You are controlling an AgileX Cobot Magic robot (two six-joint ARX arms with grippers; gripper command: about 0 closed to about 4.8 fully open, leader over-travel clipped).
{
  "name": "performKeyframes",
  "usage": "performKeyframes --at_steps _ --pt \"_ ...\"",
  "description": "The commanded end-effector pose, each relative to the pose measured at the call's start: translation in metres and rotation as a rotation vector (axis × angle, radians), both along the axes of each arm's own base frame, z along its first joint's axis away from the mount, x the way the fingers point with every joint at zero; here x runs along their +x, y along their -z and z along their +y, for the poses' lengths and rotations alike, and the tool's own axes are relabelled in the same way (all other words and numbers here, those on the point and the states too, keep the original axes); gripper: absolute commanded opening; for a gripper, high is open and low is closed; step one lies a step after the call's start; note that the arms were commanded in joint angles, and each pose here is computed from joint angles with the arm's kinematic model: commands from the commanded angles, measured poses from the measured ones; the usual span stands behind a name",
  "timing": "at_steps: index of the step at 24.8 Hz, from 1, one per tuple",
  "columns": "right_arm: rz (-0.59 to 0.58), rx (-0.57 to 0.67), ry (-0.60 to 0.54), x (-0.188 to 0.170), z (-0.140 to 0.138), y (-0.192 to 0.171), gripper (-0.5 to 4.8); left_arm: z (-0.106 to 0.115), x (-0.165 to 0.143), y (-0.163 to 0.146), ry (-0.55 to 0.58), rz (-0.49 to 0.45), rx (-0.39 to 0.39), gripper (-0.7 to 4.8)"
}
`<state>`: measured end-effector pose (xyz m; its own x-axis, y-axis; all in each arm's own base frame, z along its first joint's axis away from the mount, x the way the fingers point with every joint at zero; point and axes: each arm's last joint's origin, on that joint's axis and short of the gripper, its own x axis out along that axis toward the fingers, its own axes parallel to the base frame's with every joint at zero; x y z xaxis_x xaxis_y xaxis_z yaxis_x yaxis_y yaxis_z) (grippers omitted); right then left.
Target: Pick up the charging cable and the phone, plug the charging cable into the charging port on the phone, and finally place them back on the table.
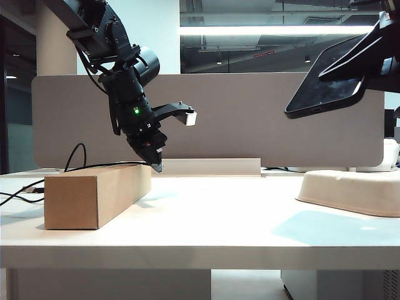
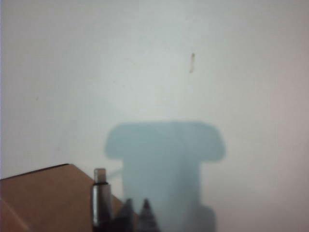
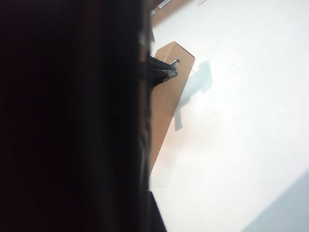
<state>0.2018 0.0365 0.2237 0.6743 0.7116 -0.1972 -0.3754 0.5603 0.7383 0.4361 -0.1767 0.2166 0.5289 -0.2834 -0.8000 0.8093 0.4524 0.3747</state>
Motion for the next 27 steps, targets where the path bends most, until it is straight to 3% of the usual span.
performKeyframes --at_steps 1,15,20,23,27 --pt "-0.063 -0.009 -0.011 0.001 0.000 -0.006 -0.09 -0.001 0.001 -0.002 -0.002 -0.010 -0.002 -0.06" --pt "-0.066 -0.012 -0.009 0.001 0.000 -0.006 -0.09 -0.002 -0.001 -0.012 0.000 -0.042 -0.023 -0.03" --pt "-0.065 -0.013 -0.005 0.001 0.000 -0.006 -0.09 -0.005 -0.006 -0.032 0.005 -0.080 -0.093 1.39" --pt "-0.065 -0.014 -0.005 0.001 0.000 -0.006 -0.09 -0.005 -0.006 -0.042 0.026 -0.124 -0.131 1.49" --pt "-0.065 -0.015 -0.005 0.001 0.000 -0.006 -0.09 -0.005 -0.003 -0.037 0.029 -0.120 -0.127 1.53"
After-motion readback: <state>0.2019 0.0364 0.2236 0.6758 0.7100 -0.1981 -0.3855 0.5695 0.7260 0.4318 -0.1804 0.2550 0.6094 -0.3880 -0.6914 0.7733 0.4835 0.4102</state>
